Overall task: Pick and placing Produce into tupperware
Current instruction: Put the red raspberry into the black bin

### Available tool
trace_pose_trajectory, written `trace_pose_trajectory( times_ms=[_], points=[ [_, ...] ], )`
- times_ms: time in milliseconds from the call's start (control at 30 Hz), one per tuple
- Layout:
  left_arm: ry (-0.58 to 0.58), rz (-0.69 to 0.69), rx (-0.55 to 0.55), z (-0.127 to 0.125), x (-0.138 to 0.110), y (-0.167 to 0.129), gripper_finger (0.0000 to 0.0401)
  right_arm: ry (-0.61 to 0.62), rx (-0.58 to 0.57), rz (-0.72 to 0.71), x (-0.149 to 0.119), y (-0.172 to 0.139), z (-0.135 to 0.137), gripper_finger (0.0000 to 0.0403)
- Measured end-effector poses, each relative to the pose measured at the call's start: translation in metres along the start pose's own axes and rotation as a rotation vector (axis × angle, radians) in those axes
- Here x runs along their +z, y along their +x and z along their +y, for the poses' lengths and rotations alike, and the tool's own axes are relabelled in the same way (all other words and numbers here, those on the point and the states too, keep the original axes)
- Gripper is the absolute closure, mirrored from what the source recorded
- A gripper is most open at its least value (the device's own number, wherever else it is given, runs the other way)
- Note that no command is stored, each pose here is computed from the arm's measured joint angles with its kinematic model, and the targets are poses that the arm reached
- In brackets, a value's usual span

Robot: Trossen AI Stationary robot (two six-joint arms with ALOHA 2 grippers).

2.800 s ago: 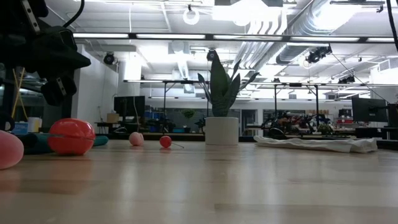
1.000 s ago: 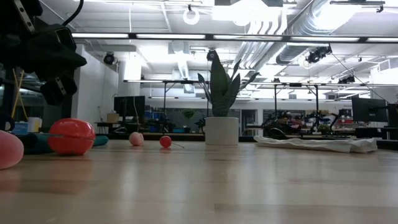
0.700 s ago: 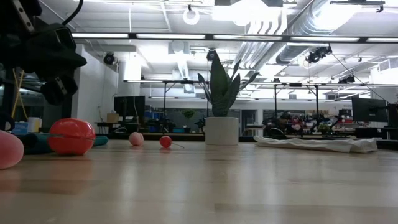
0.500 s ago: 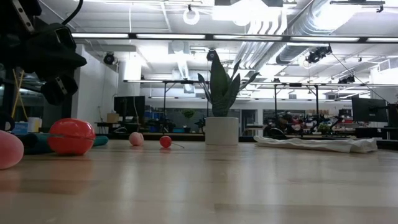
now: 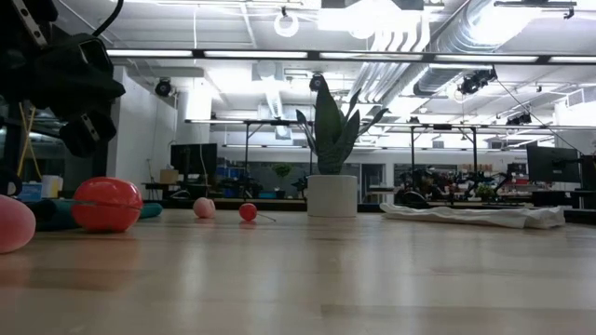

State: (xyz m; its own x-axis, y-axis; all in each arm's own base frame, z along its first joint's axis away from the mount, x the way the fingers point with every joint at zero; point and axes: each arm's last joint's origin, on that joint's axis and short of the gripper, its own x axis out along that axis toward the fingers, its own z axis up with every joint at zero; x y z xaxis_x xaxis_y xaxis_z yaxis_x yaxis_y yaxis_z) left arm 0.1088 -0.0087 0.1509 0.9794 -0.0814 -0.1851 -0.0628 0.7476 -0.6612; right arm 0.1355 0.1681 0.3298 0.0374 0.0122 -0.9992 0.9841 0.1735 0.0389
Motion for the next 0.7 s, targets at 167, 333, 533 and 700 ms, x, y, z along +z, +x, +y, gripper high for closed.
trace_pose_trajectory(
  times_ms=[167, 333, 533, 700],
  points=[
    [-0.001, 0.003, -0.003, 0.000, 0.000, 0.000, 0.0400, -0.006, -0.016, -0.010, -0.001, 0.015, 0.000, 0.0290],
    [-0.004, 0.003, -0.003, 0.000, 0.000, 0.000, 0.0400, -0.010, -0.008, -0.003, -0.004, 0.036, 0.003, 0.0290],
    [-0.005, 0.004, -0.002, 0.000, 0.000, 0.000, 0.0400, -0.016, -0.003, 0.006, -0.006, 0.061, 0.003, 0.0290],
    [-0.026, 0.004, -0.002, 0.000, 0.000, 0.000, 0.0400, -0.015, 0.006, 0.024, -0.006, 0.082, 0.003, 0.0290]
  ],
)
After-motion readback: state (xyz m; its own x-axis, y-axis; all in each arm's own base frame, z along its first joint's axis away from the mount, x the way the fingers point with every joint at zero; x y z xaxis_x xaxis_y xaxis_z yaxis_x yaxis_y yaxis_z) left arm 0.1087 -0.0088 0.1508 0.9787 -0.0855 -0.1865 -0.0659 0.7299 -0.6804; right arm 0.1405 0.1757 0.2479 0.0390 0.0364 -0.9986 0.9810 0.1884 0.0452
